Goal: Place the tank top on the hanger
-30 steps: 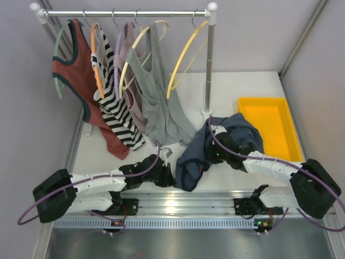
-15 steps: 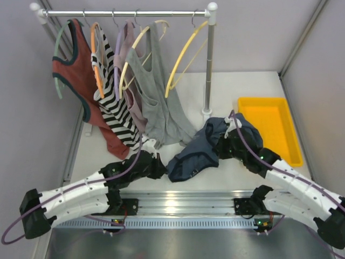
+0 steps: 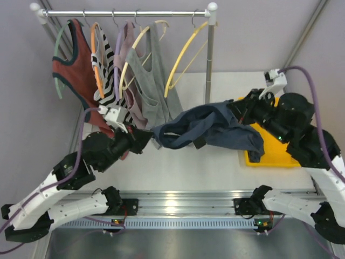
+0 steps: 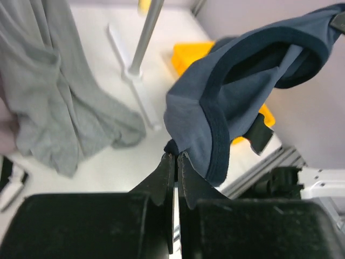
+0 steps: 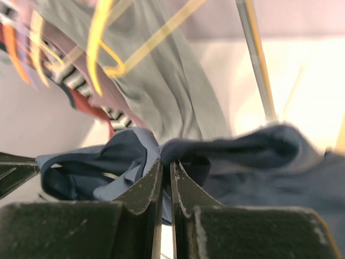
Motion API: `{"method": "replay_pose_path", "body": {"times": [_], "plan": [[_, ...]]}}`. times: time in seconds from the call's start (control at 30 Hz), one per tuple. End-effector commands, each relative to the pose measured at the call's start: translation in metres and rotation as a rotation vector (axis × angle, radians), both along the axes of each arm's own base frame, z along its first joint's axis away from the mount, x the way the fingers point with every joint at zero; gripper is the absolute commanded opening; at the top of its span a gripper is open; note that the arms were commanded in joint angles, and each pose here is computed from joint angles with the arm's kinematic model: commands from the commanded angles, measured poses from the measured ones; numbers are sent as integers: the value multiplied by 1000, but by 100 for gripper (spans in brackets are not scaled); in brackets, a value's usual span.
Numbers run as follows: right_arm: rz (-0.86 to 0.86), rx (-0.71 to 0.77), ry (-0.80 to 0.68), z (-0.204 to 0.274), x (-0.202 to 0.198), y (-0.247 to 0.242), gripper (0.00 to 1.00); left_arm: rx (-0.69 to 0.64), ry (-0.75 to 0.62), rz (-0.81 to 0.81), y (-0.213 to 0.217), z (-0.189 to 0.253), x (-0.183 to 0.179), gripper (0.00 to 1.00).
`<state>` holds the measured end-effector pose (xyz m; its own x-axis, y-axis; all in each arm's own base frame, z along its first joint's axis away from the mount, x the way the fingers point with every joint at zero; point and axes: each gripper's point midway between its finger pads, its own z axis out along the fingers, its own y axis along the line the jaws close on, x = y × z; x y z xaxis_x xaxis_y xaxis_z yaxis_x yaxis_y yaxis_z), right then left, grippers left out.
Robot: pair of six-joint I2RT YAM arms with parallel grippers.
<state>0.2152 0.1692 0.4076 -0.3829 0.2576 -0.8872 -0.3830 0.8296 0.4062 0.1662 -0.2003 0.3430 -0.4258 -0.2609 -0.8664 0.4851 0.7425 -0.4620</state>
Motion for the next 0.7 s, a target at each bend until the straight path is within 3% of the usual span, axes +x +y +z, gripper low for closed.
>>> {"method": "replay_pose_path", "body": {"times": [0.0,0.13,0.33,0.53,0.67], "plan": [[-4,-9,-96,58,0,-8,0,-11,-165,54,17,66,9,0],[-18,-3,-176,107,7,-9,0,-87,-331,61,27,149,8,0],[-72,39,-290,168,12,-18,0,-155,-497,57,29,233,5,0],[-94,85,-347,194,18,-17,0,-186,-601,103,40,284,5,0],[-126,91,-362,200,20,-22,0,-195,-618,102,41,293,4,0]]}}
